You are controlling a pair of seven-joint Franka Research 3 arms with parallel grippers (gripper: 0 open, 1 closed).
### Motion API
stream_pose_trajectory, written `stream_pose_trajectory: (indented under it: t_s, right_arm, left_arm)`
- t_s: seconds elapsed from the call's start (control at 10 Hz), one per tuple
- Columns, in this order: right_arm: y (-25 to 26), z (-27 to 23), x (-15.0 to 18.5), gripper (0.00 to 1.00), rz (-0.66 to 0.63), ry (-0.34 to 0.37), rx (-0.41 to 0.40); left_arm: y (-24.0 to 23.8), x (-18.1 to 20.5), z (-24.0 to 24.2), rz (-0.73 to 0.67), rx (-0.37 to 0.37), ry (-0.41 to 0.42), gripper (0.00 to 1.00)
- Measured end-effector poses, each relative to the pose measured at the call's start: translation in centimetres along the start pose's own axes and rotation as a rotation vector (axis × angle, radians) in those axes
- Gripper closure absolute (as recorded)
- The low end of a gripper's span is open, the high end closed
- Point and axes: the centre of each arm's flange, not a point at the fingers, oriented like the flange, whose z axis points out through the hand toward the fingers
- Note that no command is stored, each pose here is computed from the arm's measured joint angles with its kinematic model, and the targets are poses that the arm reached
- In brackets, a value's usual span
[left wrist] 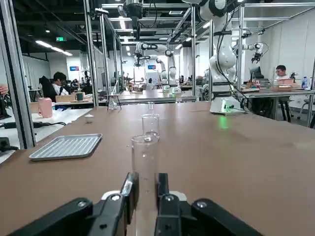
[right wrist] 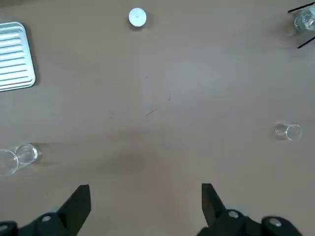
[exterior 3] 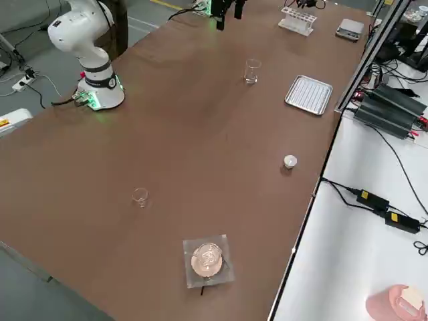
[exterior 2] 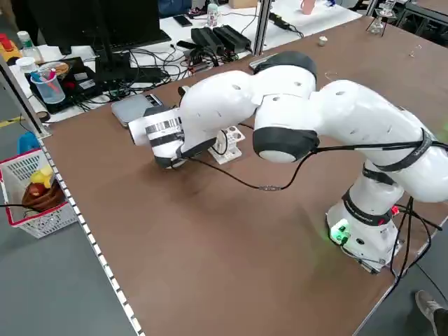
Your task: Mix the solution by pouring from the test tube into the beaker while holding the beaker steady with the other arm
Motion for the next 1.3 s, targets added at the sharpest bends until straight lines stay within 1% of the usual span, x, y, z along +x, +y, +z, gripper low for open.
stream_pose_trajectory:
  t_s: [0.3,1.0,1.2,1.3]
  right_arm:
    - [-0.06,-0.04,0.12,0.00,-0.001,0.011,0.003]
    - [-0.09,0.08,0.44,0.00,0.000,0.033,0.009]
    - [-0.07,0.04,0.45,0.00,0.000,0.034,0.009]
    - [-0.04,0.01,0.46,0.00,0.001,0.034,0.009]
  left_arm:
    - [0.03,-0.45,-0.18,-0.004,0.012,-0.010,0.78]
    - [0.01,-0.99,0.12,-0.010,0.011,-0.008,0.78]
    - [-0.26,-1.01,0.29,-0.007,0.014,-0.015,0.74]
    - [-0.40,-0.95,0.31,-0.005,0.014,-0.018,0.65]
